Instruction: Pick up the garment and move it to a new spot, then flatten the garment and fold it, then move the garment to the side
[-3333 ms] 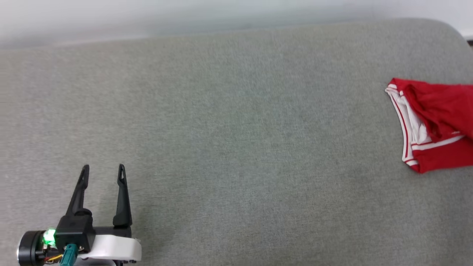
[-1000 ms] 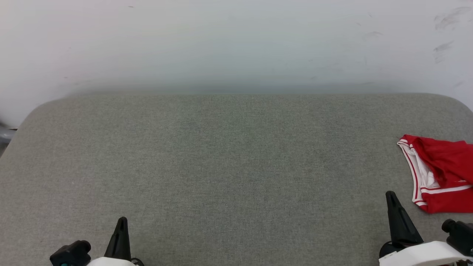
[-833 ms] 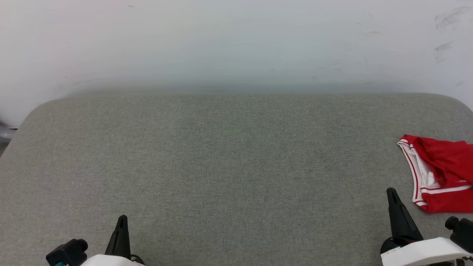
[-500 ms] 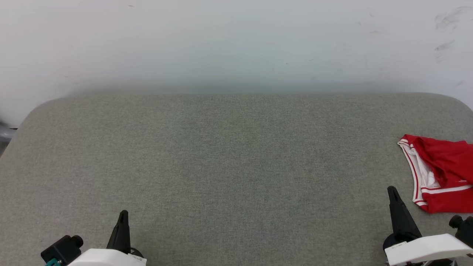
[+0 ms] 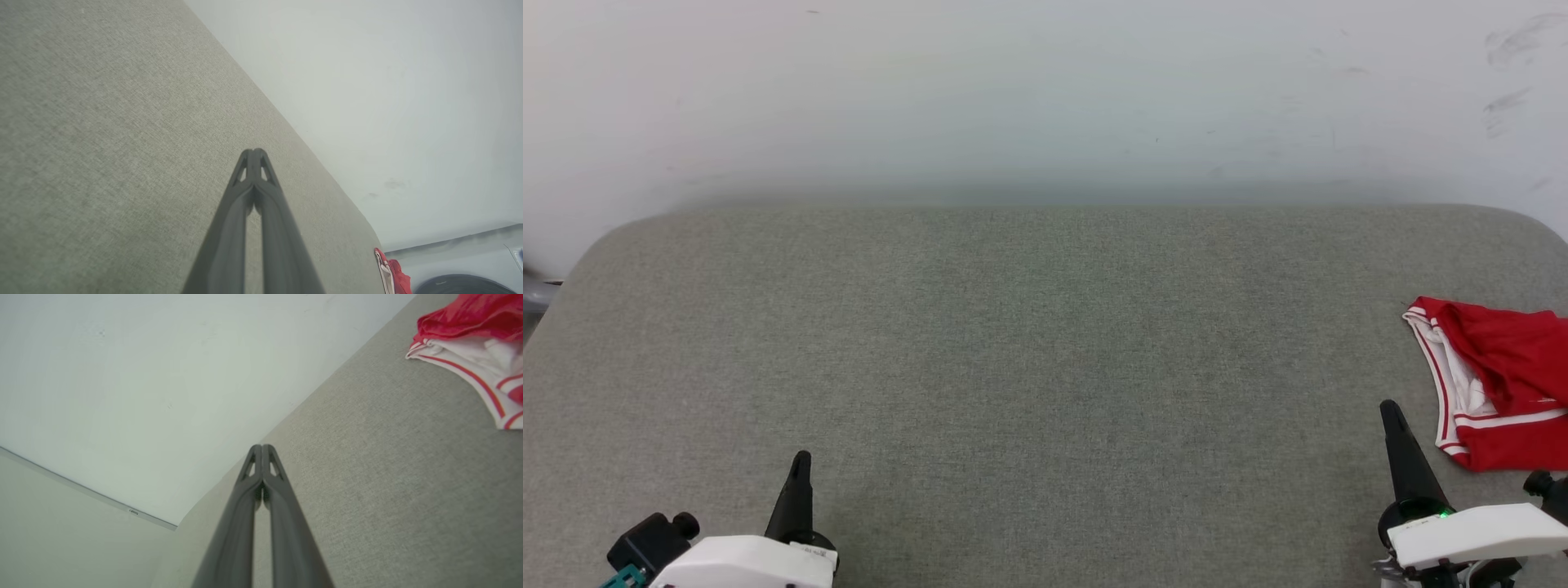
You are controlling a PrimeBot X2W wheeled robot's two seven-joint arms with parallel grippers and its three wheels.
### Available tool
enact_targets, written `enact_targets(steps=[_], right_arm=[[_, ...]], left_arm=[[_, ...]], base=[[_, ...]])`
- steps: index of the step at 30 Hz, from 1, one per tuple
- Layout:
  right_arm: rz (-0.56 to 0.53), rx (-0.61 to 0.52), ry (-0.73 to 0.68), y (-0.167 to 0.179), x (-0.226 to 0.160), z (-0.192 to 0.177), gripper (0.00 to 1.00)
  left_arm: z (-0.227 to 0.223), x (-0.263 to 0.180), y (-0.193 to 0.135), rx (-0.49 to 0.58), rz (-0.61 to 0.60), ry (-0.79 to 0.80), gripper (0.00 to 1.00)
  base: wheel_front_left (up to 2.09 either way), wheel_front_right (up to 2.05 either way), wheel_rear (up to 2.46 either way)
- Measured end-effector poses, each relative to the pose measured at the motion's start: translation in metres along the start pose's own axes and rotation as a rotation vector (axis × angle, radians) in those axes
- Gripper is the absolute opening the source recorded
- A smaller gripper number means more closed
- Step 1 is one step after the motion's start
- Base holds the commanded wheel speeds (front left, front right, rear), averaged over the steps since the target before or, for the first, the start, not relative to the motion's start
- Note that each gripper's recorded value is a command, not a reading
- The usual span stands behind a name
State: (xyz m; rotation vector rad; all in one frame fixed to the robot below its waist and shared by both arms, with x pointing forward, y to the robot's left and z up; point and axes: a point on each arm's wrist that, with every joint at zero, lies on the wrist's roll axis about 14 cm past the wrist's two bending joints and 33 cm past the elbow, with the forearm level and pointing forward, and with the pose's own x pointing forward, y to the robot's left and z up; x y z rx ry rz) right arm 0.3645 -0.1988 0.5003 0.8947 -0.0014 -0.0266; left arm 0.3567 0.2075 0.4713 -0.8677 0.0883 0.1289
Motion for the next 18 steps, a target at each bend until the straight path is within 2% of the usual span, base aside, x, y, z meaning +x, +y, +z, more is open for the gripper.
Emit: enact_targets(steps=[18], right_arm=[[-0.011, 0.204, 0.010, -0.0016, 0.0063, -0.0001, 0.00]], left_arm=[[0.0024, 0.0082, -0.0081, -0.214, -0.027, 0.013, 0.00]], base=[[0.00, 0.00, 0.00]])
